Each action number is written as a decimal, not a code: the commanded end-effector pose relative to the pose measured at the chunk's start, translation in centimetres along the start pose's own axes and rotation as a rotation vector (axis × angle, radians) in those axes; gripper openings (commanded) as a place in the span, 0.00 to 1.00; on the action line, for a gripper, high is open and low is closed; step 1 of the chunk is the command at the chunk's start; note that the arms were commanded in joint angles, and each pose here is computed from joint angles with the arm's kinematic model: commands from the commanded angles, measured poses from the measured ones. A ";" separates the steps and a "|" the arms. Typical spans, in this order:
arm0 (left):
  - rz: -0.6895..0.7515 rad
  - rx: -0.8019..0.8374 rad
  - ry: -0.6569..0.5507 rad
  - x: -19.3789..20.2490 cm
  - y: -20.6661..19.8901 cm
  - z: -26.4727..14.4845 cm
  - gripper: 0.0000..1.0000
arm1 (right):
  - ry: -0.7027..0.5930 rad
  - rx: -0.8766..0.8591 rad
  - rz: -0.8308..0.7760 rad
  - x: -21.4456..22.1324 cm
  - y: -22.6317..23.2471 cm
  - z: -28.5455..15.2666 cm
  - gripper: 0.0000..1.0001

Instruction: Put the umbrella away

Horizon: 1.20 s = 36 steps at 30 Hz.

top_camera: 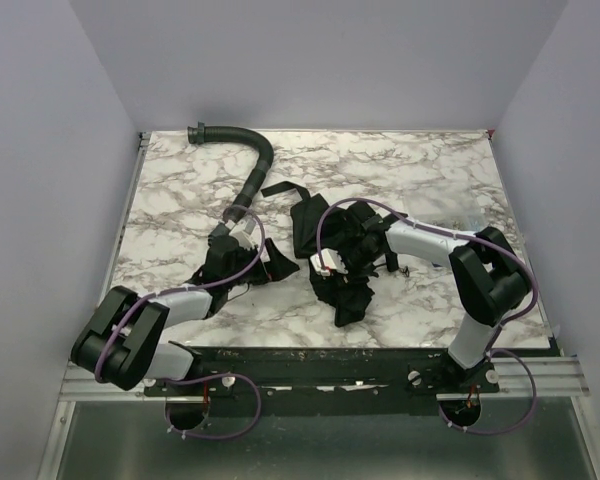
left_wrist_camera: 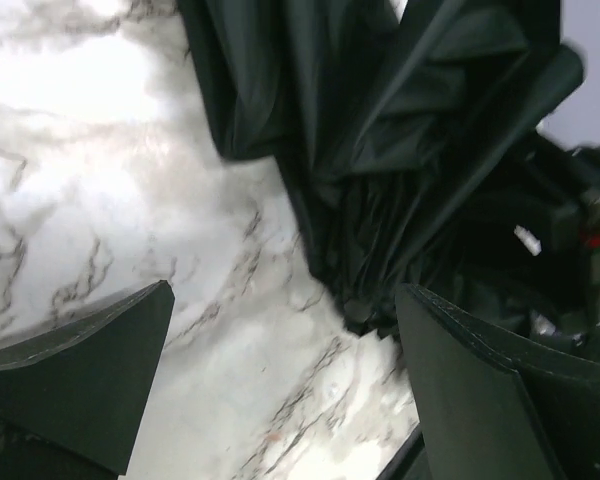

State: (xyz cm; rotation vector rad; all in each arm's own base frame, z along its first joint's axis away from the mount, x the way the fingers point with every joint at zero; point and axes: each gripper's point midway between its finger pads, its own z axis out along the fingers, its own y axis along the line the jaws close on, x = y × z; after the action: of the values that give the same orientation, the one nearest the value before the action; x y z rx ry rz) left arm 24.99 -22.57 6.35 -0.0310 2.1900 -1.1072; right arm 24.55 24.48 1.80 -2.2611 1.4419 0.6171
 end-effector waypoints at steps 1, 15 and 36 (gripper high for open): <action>-0.079 0.042 -0.040 -4.0 -2.3 1.0 0.97 | 0.071 -0.209 0.122 2.9 6.3 2.0 0.37; -0.151 -0.240 0.138 -5.5 2.3 7.6 0.58 | 0.055 -0.206 0.124 2.4 6.1 1.8 0.37; -0.211 -0.191 0.455 5.1 0.9 8.2 0.01 | -0.043 0.217 -0.003 -3.4 0.2 -4.0 0.82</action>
State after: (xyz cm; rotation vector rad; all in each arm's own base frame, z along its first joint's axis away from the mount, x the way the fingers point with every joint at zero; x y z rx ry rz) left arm 29.59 -30.14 2.70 -0.0419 2.5757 -1.1112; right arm 23.17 24.09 6.07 -2.1052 1.4627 0.5690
